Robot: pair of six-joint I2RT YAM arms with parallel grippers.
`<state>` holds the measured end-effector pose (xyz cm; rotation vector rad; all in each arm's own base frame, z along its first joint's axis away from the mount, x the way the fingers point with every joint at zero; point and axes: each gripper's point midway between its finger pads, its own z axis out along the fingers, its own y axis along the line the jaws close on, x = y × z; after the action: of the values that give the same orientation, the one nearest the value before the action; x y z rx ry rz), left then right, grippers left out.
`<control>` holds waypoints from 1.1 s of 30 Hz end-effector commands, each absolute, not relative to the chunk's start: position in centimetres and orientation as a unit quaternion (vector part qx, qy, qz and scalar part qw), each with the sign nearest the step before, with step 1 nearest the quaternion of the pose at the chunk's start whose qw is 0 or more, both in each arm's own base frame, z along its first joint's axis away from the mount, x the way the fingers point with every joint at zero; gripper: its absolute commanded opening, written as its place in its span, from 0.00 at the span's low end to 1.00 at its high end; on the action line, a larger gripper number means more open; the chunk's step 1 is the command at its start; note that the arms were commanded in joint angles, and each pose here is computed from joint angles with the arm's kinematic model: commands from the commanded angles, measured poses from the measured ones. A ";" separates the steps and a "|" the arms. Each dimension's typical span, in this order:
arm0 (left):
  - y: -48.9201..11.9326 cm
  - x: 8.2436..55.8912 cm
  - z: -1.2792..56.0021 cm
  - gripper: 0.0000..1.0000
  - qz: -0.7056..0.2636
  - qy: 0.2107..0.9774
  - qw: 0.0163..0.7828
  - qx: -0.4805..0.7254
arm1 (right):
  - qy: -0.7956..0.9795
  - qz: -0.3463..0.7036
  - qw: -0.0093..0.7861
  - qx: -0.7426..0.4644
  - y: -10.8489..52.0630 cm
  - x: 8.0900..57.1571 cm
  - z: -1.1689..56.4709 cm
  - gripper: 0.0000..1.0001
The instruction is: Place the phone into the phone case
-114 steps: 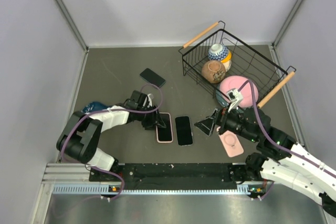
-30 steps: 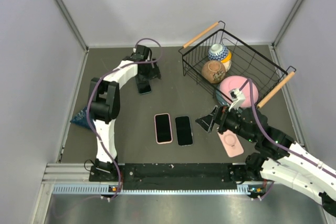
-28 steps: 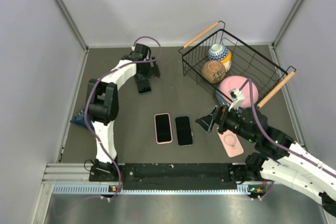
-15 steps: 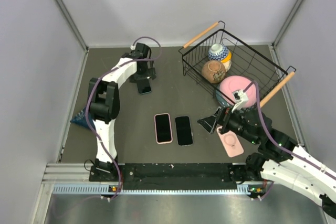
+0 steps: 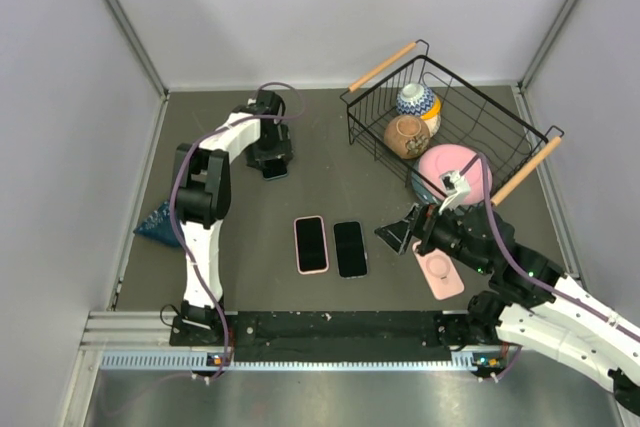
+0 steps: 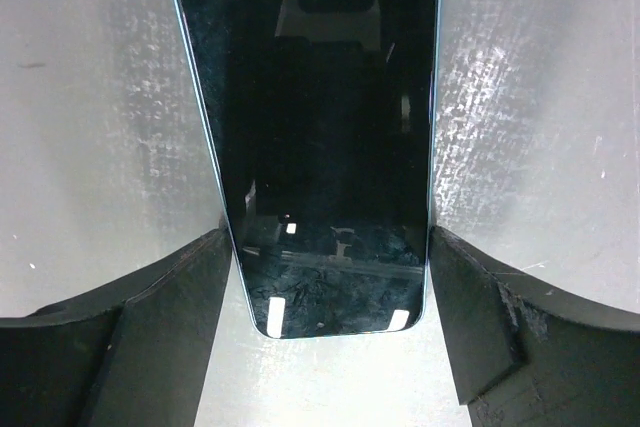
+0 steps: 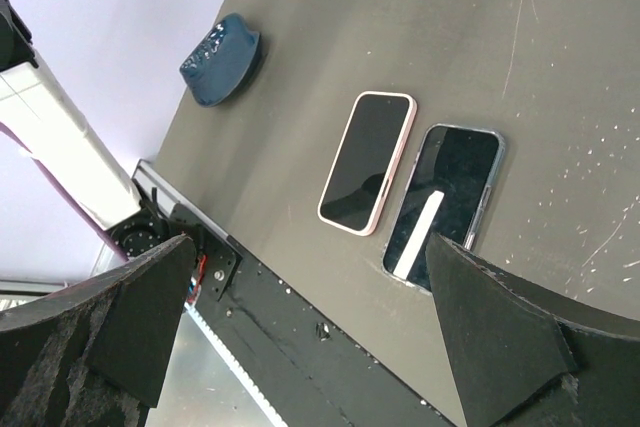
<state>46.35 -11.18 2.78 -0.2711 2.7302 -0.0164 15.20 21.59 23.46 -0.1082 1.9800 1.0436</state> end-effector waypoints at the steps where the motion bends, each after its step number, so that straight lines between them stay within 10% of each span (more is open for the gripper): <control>1: -10.0 46.5 2.4 0.83 0.009 0.976 0.186 -0.114 | 0.784 0.426 0.448 -0.045 21.6 15.3 24.5 0.99; 25: -12.5 32.3 5.4 0.18 -0.165 0.956 0.196 -0.141 | 0.837 0.133 0.504 -0.168 15.9 19.7 23.8 0.96; 33: -13.3 28.3 10.1 0.00 -0.241 0.929 0.258 -0.113 | 0.908 0.084 0.364 -0.189 16.9 18.4 16.2 0.63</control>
<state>27.67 -11.84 5.34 -0.3809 2.7051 -0.4857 19.36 17.16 18.77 -0.4593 2.1996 0.2791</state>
